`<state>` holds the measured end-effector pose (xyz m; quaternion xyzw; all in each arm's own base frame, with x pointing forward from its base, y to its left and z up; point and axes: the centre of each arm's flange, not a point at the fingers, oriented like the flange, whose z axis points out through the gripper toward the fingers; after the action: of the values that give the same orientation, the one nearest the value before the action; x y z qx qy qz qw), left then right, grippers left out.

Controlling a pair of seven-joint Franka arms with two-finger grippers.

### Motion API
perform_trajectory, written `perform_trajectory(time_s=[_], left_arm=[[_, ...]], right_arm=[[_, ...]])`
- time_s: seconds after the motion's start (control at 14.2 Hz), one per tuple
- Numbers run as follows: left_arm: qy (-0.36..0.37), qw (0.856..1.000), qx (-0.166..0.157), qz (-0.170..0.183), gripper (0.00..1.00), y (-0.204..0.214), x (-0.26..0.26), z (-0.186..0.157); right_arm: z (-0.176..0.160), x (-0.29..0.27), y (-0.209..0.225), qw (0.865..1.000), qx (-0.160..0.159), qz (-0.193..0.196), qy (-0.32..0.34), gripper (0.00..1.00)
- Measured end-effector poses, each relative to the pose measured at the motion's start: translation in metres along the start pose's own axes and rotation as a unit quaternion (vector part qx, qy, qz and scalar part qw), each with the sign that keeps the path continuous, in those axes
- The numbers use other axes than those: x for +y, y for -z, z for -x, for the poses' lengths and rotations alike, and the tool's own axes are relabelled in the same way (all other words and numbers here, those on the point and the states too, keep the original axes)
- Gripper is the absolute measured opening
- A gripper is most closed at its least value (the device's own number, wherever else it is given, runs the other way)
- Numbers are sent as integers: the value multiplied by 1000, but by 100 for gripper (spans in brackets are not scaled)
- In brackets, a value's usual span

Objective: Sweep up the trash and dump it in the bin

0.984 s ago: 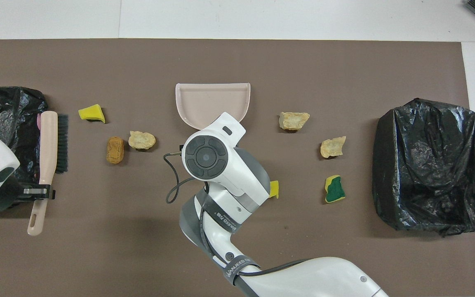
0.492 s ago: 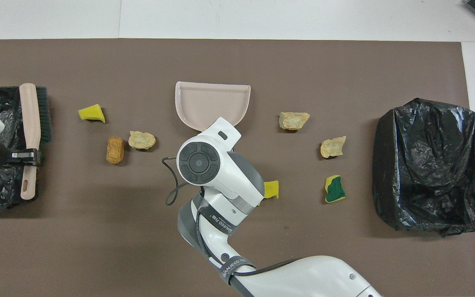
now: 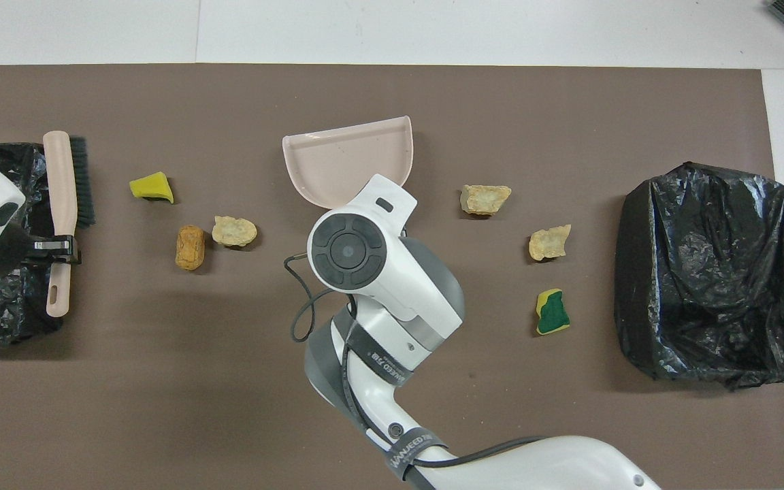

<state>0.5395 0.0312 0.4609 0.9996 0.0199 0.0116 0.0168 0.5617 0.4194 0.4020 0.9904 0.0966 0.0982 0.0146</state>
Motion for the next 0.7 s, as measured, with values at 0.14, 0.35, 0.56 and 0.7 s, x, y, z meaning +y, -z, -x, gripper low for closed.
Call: perform_trajectory(time_s=[0.14, 0.35, 0.56, 0.7], left_arm=[[0, 1000, -2, 0, 26, -3, 0, -2], [1, 1000, -1, -1, 26, -9, -1, -12], [6, 1000, -3, -4, 26, -25, -8, -34], [13, 1000, -2, -6, 26, -43, -16, -49]], right_arm=[[-10, 40, 21, 998, -14, 10, 55, 33], [-22, 91, 30, 990, -34, 10, 134, 33], [-25, 118, 22, 973, -56, 8, 223, 33], [-21, 121, 18, 958, -74, 6, 277, 33]])
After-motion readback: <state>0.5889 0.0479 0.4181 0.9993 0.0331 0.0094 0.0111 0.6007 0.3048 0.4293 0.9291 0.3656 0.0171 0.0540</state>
